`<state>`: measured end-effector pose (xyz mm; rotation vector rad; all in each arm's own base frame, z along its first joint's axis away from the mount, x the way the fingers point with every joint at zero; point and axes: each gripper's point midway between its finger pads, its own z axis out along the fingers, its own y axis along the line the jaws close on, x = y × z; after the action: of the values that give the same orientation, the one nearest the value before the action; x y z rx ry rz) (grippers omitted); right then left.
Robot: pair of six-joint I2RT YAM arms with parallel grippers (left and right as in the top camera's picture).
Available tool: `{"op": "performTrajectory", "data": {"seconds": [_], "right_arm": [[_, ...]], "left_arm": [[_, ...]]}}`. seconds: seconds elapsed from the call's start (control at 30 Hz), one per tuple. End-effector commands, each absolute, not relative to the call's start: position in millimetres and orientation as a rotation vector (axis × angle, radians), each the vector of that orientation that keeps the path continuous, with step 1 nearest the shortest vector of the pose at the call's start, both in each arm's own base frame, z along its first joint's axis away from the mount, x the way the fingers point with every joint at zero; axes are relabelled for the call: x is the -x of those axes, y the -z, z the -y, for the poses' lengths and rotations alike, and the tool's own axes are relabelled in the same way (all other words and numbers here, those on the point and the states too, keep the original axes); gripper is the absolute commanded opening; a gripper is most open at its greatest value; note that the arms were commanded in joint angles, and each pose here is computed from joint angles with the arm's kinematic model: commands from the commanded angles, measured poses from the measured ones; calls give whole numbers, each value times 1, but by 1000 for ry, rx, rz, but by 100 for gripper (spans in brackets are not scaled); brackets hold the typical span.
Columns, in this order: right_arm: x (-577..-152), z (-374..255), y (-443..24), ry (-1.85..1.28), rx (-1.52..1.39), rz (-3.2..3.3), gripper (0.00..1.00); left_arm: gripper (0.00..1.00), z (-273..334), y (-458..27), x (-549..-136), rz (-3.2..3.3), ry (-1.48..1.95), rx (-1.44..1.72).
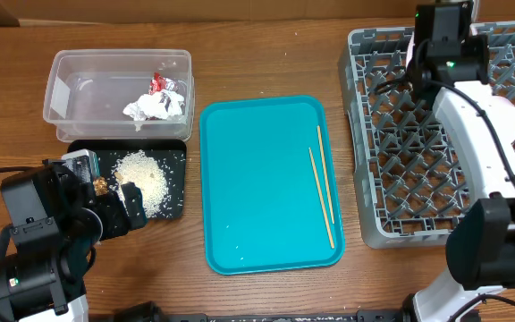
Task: Sort waste into correct bins and load items into the dishwasher
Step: 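Lower the white plate upright into the rack slot and release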
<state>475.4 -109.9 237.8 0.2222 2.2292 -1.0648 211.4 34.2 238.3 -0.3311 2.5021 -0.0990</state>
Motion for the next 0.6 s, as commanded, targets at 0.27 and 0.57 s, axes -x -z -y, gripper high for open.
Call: {"op": "performTrajectory", "data": {"seconds": [0.27,0.57], "right_arm": [[-470,73,-188,767,-343,-2343,4],[-466,11,-161,501,-180,-2499,35]], "left_arm": [[100,-33,-240,-212,-2491,114,341],[100,-33,-240,-212,-2491,114,341]]}}
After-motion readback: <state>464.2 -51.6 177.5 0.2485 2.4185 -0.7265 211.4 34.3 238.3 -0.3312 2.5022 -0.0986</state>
